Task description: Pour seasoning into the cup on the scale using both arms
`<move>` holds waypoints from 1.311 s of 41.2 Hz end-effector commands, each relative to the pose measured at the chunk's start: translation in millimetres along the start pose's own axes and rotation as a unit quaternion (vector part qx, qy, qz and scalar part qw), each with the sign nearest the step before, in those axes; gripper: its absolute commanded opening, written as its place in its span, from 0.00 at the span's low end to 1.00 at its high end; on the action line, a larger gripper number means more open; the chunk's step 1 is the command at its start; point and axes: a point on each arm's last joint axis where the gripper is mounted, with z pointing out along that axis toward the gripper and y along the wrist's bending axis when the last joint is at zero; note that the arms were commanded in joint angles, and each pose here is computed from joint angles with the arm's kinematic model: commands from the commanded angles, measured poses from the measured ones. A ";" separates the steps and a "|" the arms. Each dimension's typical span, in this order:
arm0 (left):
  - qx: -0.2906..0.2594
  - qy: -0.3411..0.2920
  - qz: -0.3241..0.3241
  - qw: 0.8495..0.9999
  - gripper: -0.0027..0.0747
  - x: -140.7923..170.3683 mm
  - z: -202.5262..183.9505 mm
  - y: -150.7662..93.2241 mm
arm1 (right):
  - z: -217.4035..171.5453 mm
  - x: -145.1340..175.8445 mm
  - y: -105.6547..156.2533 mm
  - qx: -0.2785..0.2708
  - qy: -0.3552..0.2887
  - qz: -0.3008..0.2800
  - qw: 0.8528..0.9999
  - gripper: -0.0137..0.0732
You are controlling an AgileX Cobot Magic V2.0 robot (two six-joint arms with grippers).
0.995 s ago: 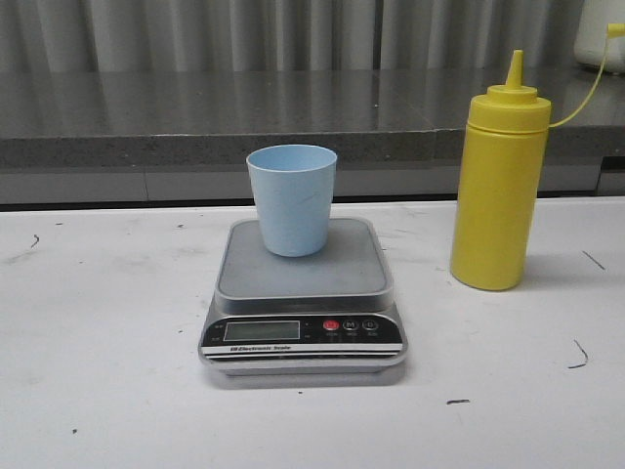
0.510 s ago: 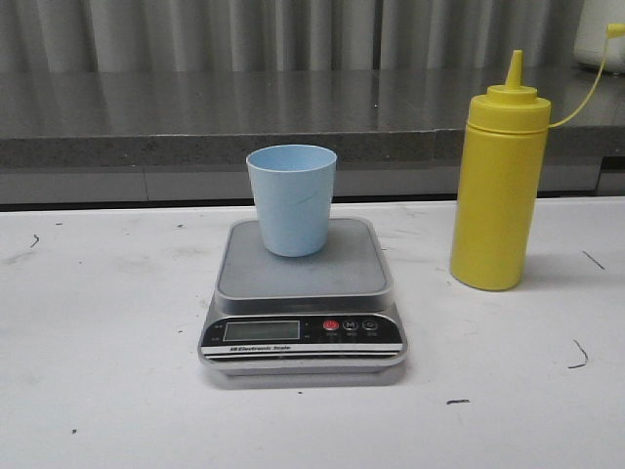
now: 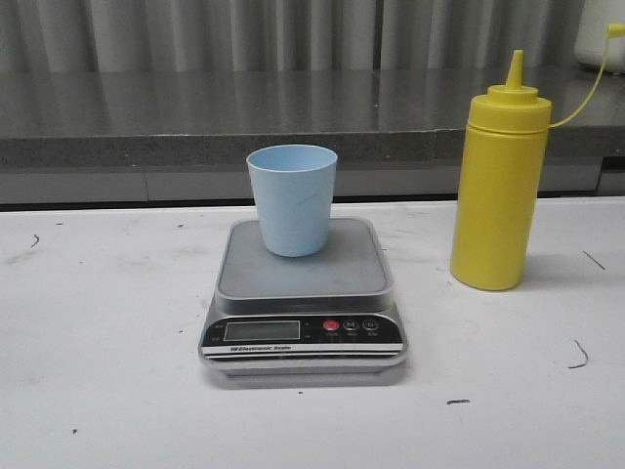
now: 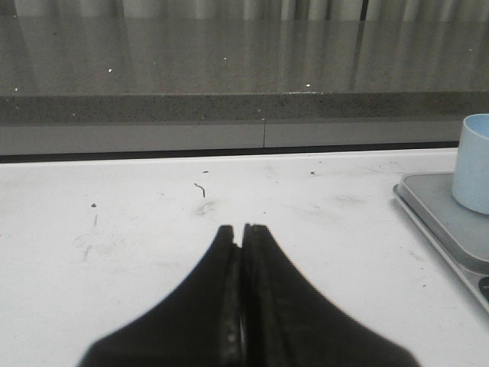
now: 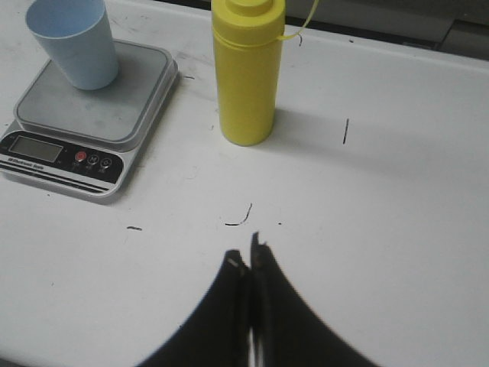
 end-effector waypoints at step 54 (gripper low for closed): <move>-0.007 -0.162 -0.029 0.986 0.01 -12.1 -0.7 1.9 | -6.5 -13.1 0.1 0.002 -0.042 -0.012 0.999 0.02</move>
